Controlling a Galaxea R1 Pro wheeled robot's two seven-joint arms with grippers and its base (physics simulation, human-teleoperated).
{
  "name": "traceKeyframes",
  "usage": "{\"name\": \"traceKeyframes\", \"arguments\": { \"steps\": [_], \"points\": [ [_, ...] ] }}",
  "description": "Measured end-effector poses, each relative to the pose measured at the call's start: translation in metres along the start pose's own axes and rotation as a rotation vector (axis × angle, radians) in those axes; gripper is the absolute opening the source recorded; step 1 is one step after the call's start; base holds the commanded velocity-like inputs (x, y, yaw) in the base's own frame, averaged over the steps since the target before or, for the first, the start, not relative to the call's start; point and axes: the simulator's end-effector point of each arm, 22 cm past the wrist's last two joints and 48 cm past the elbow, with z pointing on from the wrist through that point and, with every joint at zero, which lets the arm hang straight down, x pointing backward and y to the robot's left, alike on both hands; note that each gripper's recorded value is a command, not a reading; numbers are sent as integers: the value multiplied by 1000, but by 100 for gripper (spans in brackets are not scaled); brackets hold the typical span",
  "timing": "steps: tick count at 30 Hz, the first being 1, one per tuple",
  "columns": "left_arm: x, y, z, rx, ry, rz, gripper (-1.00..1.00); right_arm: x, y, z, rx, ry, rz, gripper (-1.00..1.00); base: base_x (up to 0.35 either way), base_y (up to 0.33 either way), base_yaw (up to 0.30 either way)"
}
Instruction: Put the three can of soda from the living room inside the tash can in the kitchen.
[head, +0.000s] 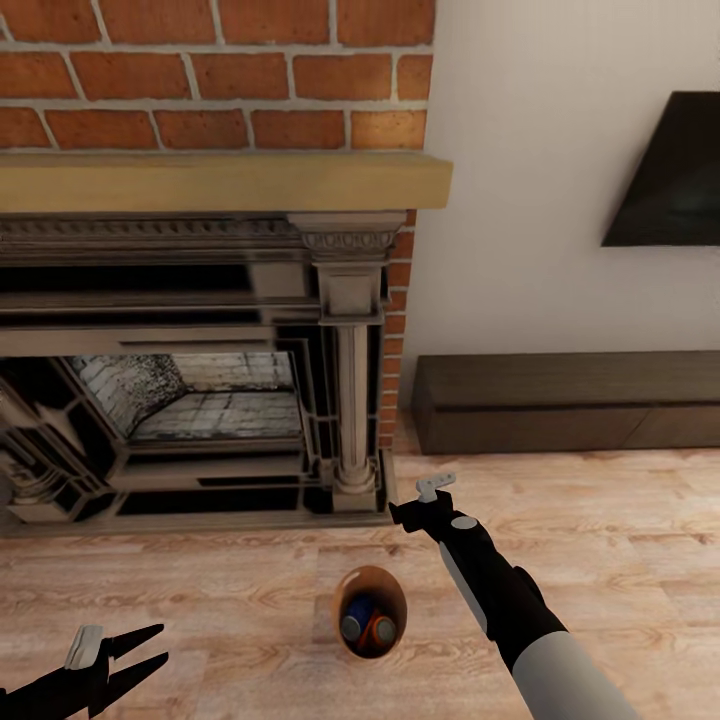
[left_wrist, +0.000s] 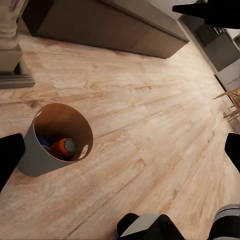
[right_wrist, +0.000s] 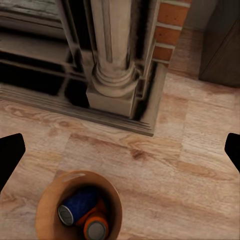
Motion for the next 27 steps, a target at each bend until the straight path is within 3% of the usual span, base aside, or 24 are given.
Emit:
{"name": "traceKeyframes", "arguments": {
  "steps": [27],
  "points": [
    [-16,-7,-2,6,-30,37,100,-23,-1,-14,8,-42,-10,100,0,0,0]
  ]
}}
